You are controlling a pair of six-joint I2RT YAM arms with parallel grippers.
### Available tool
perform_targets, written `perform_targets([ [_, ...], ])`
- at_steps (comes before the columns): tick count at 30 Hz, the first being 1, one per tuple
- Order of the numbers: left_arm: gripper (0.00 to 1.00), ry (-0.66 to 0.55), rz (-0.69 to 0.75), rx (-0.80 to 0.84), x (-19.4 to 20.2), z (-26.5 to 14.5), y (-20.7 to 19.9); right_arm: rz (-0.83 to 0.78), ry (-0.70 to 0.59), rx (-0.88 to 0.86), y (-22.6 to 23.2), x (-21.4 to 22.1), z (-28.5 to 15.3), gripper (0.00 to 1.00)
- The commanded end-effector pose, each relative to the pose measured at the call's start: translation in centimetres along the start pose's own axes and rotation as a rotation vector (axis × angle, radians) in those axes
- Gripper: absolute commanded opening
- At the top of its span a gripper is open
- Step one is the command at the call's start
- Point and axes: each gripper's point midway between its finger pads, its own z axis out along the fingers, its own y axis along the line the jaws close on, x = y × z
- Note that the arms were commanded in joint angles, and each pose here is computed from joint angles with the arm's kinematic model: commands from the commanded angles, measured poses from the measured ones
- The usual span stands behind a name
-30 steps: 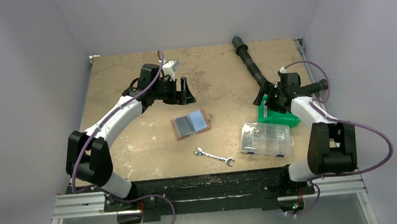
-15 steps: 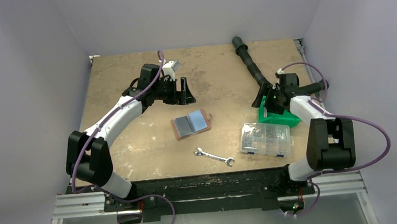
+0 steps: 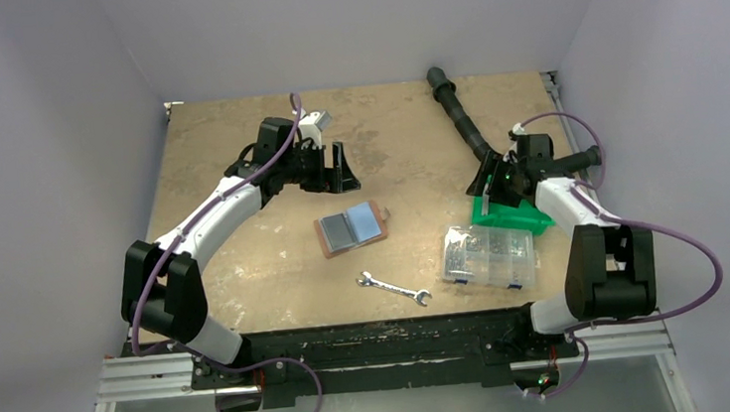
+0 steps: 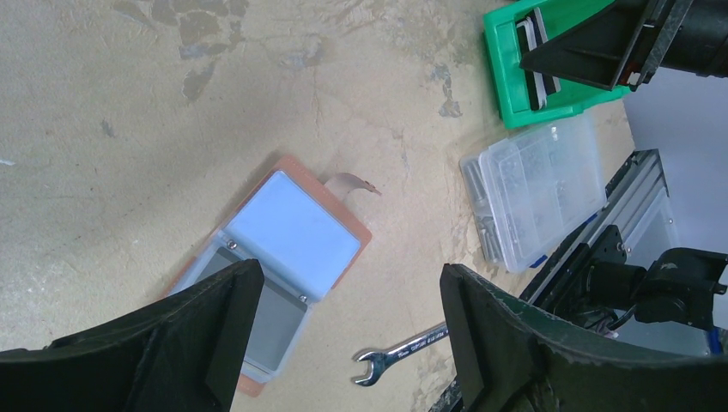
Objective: Put the credit cards into the card holder
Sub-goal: Pick up the credit card from the storage box.
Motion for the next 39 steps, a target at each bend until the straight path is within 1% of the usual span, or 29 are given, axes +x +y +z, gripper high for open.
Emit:
perform_targets([
  [1, 0.82, -0.029, 0.043, 0.029, -0.61, -0.52, -0.85, -0.028, -0.046, -0.044, 1.17, -1.40, -0.95, 0.66],
  [5, 0.82, -0.029, 0.044, 0.033, -0.63, -0.55, -0.92, -0.027, -0.049, -0.038, 1.07, -1.39, -1.07, 0.60],
  [11, 0.82, -0.028, 0.044, 0.036, -0.60, -0.56, -0.97, -0.026, -0.051, -0.036, 1.03, -1.42, -1.14, 0.48],
  [21, 0.82, -0.026, 0.042, 0.040, -0.53, -0.46, -1.00, -0.028, -0.053, -0.027, 0.91, -1.39, -1.38, 0.36],
  [29, 0.82, -0.021, 0.040, 0.048, -0.40, -0.37, -1.05, -0.027, -0.074, -0.008, 0.65, -1.69, -1.90, 0.21],
  [34, 0.82, -0.020, 0.038, 0.049, -0.36, -0.31, -1.05, -0.027, -0.073, -0.008, 0.65, -1.64, -1.92, 0.16],
  [39, 0.82, -0.019, 0.038, 0.049, -0.32, -0.26, -1.05, -0.027, -0.070, 0.005, 0.44, -1.63, -1.91, 0.04],
])
